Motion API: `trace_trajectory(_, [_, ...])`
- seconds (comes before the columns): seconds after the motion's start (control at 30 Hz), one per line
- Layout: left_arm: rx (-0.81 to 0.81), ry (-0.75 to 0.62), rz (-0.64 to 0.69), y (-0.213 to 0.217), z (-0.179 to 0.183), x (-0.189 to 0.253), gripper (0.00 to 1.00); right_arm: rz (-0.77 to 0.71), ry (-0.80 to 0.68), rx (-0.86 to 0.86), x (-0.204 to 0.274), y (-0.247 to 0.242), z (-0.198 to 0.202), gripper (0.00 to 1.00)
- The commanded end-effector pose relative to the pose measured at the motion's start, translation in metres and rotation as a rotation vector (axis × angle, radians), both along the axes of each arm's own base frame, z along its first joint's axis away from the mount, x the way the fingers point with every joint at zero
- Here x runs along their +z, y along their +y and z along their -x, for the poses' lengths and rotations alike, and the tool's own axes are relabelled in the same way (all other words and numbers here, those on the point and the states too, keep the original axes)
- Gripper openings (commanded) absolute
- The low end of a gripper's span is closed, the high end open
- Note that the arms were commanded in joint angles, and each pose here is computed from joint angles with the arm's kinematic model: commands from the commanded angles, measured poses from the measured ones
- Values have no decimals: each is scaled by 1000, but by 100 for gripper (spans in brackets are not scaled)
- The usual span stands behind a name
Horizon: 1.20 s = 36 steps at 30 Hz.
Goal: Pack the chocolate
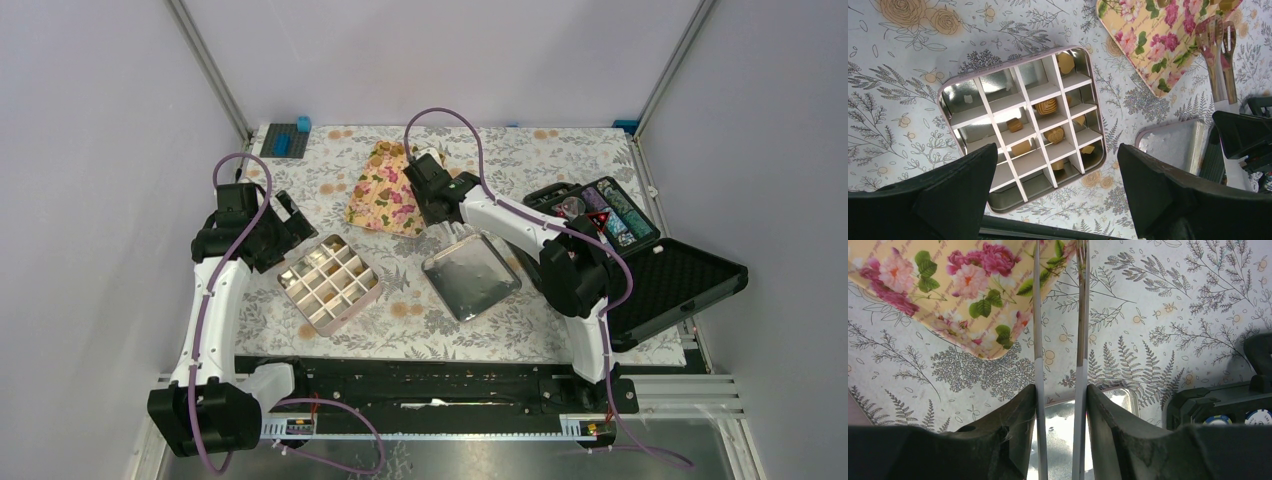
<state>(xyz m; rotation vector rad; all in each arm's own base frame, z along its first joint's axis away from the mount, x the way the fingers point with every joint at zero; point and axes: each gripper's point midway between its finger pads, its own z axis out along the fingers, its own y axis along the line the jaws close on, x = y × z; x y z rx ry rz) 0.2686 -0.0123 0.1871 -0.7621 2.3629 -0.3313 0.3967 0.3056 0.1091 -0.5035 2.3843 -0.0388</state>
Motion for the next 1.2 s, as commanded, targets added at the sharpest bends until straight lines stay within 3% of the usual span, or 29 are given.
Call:
trace_trajectory(0.0, [3, -57, -3, 1, -3, 15, 99, -4, -45, -2, 13, 4, -8, 47])
trace_trajectory(0.5, [15, -57, -22, 5, -1, 17, 99, 22, -22, 32, -2, 11, -12, 45])
trace_trajectory(0.67, [13, -56, -25, 5, 0, 16, 99, 37, -37, 32, 3, 9, -13, 39])
trace_trajectory(1.17, [22, -70, -37, 7, 3, 23, 99, -187, -65, 89, 77, 25, 14, 27])
